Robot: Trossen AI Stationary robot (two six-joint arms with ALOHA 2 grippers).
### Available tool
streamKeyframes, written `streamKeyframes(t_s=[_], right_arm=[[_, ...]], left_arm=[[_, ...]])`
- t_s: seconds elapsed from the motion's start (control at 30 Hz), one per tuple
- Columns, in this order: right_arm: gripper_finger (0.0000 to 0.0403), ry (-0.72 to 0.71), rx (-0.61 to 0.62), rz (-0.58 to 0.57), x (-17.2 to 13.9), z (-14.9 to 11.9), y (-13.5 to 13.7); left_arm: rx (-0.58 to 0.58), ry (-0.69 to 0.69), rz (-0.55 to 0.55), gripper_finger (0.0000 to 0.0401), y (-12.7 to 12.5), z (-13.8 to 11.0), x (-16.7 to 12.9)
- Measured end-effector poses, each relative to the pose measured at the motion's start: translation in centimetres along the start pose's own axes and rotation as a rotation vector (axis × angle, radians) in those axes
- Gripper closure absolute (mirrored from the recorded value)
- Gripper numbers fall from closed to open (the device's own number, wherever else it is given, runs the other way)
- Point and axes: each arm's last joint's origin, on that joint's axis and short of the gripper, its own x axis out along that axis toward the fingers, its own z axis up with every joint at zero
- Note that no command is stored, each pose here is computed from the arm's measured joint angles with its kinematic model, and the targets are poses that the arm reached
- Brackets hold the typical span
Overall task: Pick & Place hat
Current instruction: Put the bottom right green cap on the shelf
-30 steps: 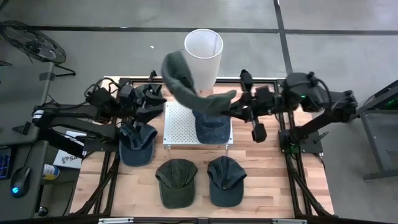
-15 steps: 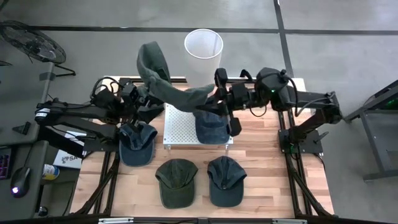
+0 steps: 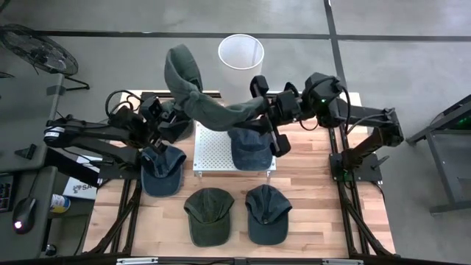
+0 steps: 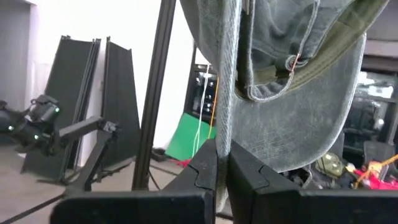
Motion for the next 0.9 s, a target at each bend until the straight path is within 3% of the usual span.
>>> streamKeyframes(t_s=[0.13, 0.27, 0.43, 0.6, 0.77, 0.9], right_arm=[[0.0395, -0.012, -0.004, 0.007, 0.4, -0.4, -0.1], [0.0395, 0.030, 0.068, 0.003, 0.4, -0.8, -0.1], [0.0395, 0.115, 0.110, -0.090, -0.5, -0.4, 0.4], [0.0395, 0.283, 0.240, -0.192, -2.9, 0.0, 1.0], [0.0395, 0.458, 0.437, -0.233, -3.5, -1.8, 1.3], [0.0395, 0.572, 0.536, -0.237, -3.3, -3.5, 1.5]], left_arm=[[-0.032, 0.003, 0.001, 0.0200, 0.2, -0.4, 0.1], [-0.030, 0.007, -0.024, 0.0200, 0.0, -0.1, 0.0], [0.106, 0.031, -0.030, 0.0202, -1.2, 2.1, -1.1], [0.190, 0.102, 0.067, 0.0202, -2.3, 4.5, -3.3], [0.315, 0.113, 0.124, 0.0202, -2.9, 5.9, -4.6], [0.424, 0.264, 0.149, 0.0202, -3.0, 6.3, -4.2]])
